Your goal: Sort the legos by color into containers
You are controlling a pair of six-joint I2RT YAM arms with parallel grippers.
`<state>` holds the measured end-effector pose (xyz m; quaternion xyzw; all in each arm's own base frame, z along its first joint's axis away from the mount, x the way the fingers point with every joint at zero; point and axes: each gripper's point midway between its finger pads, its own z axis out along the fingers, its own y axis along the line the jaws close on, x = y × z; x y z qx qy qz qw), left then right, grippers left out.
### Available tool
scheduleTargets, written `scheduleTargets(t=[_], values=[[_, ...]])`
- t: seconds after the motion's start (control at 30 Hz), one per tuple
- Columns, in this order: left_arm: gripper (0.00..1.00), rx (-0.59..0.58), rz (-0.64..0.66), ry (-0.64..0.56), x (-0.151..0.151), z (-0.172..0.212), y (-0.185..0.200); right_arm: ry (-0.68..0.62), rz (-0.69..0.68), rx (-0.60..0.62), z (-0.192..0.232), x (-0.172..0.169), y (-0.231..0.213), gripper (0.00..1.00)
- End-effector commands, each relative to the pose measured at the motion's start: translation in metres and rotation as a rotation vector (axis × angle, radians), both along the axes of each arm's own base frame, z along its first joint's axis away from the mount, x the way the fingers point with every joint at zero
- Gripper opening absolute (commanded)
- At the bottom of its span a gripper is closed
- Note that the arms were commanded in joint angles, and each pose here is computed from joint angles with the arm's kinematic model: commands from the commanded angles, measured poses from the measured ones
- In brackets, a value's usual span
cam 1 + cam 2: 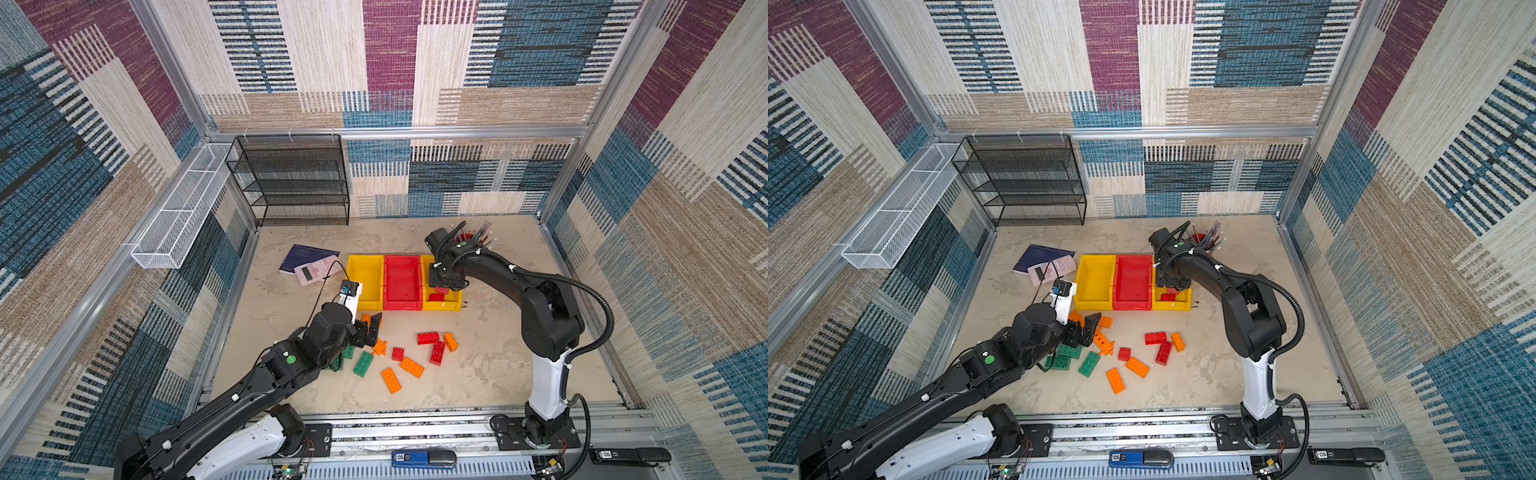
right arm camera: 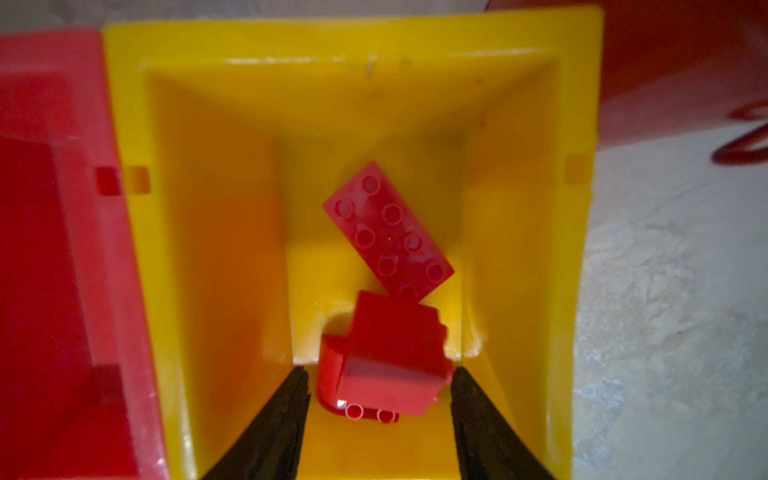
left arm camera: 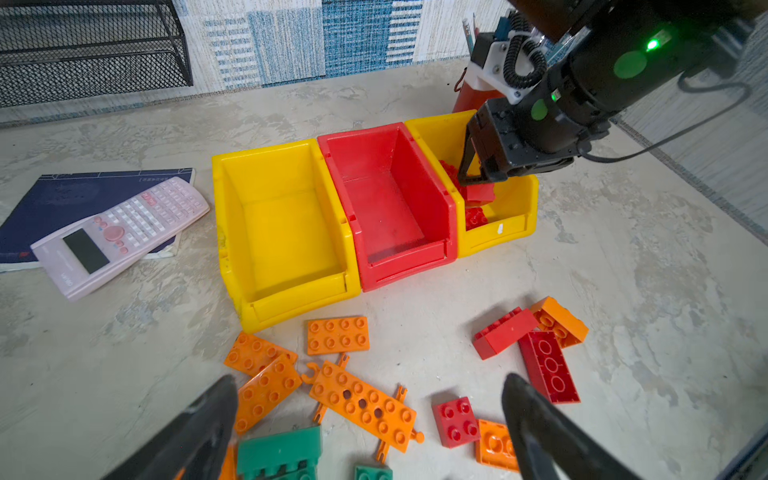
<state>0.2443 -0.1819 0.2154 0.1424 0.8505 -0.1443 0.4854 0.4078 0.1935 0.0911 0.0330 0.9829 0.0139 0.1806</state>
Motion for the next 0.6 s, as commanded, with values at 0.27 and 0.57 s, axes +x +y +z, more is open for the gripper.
scheduleTargets(t=[0.27, 0.57], values=[[0.99, 0.025, -0.012, 0.029, -0.025, -0.014, 0.024, 0.055, 0.011, 0.075, 0.013, -0.065, 0.03, 0.59], [0.99, -0.068, 0.067, 0.055, -0.032, -0.009, 0.036, 0.154, 0.104, 0.121, -0.01, -0.133, 0.071, 0.63]])
